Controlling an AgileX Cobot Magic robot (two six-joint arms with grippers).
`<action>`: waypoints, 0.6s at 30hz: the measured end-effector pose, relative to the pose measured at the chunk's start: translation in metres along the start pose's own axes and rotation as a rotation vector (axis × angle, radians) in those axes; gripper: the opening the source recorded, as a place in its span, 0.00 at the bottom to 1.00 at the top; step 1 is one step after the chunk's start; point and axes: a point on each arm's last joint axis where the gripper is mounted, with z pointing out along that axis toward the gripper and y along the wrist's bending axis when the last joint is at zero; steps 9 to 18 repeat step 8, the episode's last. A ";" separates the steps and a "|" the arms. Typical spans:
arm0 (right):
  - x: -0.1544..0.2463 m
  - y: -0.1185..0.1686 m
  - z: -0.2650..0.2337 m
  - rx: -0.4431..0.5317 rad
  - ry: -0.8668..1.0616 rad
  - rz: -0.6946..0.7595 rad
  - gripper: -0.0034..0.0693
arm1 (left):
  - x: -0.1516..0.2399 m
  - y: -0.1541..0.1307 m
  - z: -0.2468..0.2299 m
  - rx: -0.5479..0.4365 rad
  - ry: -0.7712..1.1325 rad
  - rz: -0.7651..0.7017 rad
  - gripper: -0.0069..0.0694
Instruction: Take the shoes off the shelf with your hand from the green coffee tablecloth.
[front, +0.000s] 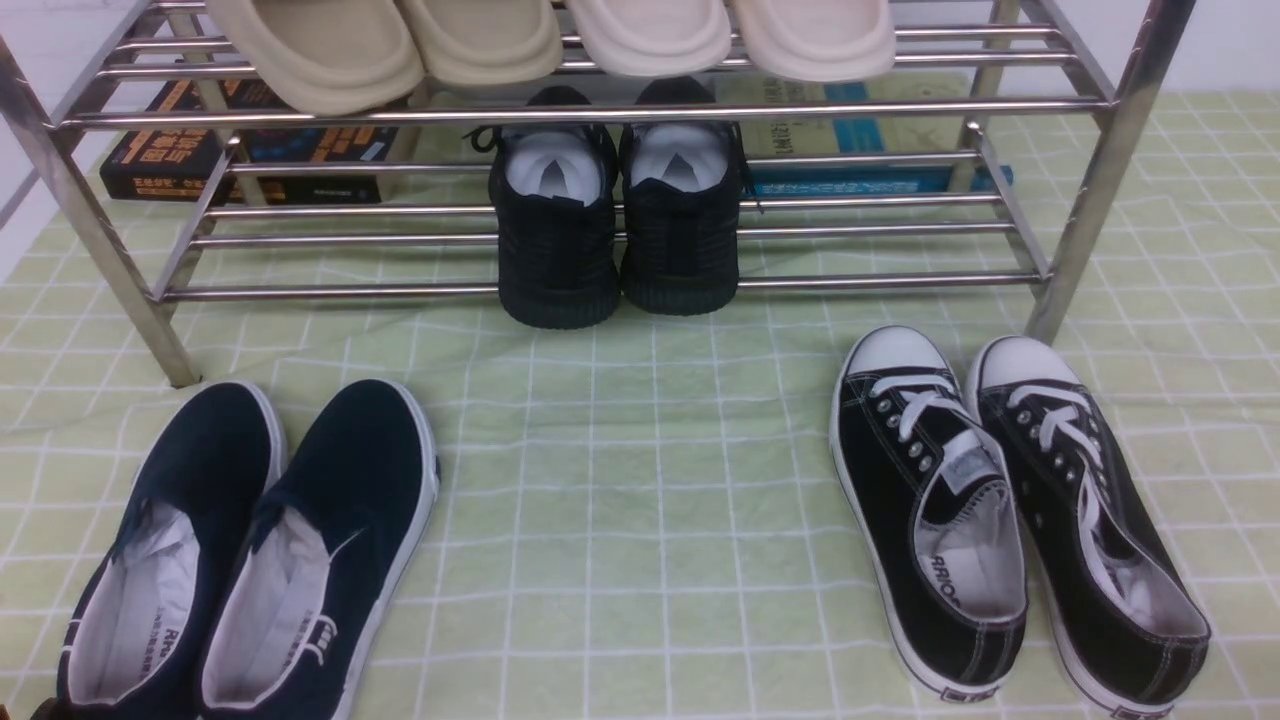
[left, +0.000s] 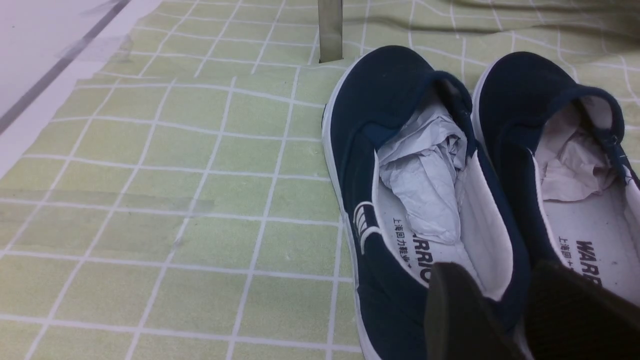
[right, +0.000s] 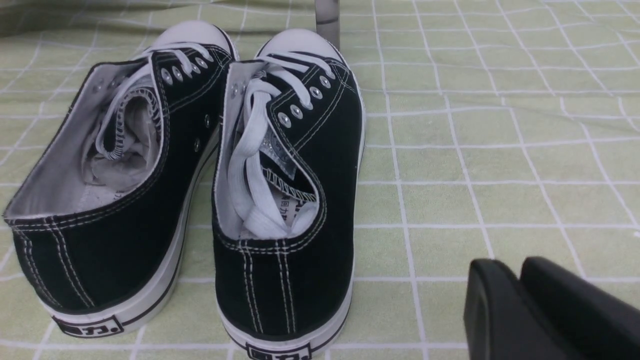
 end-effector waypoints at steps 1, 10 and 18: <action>0.000 0.000 0.000 0.000 0.000 0.000 0.19 | 0.000 0.000 0.000 0.000 0.000 0.000 0.40; 0.000 0.000 0.000 0.000 0.000 0.000 0.20 | 0.000 0.000 0.000 0.000 0.000 0.000 0.40; 0.000 0.000 0.000 0.000 0.000 0.000 0.20 | 0.000 0.000 0.000 0.000 0.000 0.000 0.40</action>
